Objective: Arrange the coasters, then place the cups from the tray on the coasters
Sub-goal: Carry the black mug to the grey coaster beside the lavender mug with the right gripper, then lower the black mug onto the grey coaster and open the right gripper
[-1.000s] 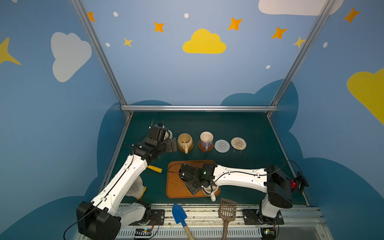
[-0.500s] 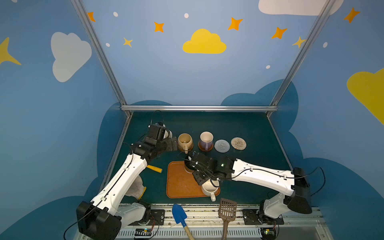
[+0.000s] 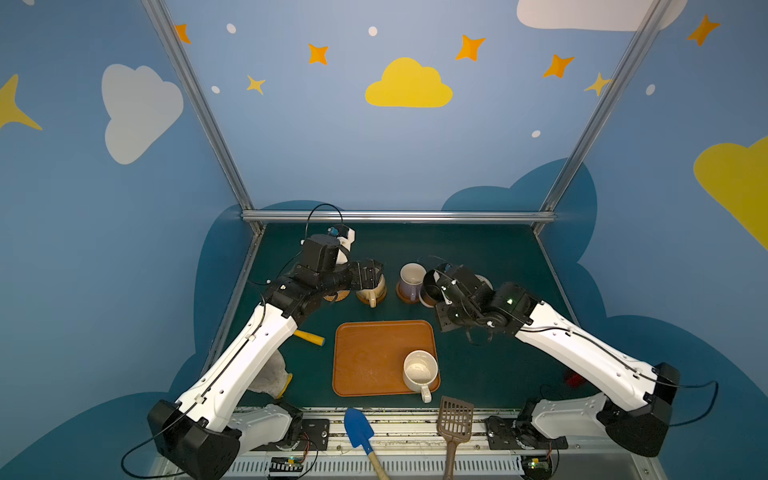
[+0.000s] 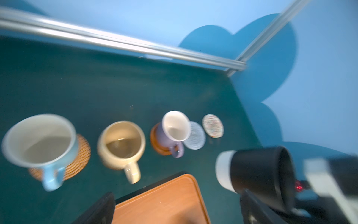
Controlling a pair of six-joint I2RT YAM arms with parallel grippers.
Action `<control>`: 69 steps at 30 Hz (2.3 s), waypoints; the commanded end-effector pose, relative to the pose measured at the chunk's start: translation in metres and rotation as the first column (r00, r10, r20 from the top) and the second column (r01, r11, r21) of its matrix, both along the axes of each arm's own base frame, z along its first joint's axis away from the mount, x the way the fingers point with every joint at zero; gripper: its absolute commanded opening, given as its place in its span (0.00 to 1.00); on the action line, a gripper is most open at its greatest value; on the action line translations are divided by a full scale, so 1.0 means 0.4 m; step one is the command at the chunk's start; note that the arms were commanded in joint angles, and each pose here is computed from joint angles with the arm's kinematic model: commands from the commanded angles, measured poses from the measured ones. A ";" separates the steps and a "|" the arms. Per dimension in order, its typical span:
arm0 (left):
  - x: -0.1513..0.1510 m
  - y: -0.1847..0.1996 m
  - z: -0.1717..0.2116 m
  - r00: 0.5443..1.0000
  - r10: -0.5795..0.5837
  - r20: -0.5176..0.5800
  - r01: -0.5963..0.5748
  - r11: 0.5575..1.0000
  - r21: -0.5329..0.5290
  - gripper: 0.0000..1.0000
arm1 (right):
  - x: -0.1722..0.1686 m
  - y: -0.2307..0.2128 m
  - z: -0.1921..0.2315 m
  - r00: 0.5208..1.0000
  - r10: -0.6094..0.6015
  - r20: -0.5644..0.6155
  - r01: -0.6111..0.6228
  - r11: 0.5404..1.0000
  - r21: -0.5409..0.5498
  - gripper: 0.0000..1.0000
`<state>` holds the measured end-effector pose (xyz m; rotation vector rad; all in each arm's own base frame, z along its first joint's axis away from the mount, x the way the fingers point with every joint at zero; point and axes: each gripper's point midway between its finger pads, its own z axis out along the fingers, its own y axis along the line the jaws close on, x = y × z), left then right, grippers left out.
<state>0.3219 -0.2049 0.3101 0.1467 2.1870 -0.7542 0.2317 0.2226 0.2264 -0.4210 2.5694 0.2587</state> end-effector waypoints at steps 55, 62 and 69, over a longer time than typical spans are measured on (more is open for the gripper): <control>0.024 -0.213 -0.170 0.974 -0.143 -0.175 0.150 0.988 0.025 1.00 | 0.330 -0.097 -0.377 0.940 -0.251 -0.233 0.216 0.962 -0.166 0.00; 0.025 -0.213 -0.142 0.977 -0.147 -0.156 0.146 0.989 -0.021 1.00 | 0.330 -0.082 -0.348 0.938 -0.247 -0.241 0.224 0.967 -0.121 0.46; 0.030 -0.185 -0.134 0.981 -0.124 -0.146 0.125 0.992 -0.002 1.00 | 0.310 -0.083 -0.304 0.940 -0.245 -0.238 0.232 0.969 -0.085 0.89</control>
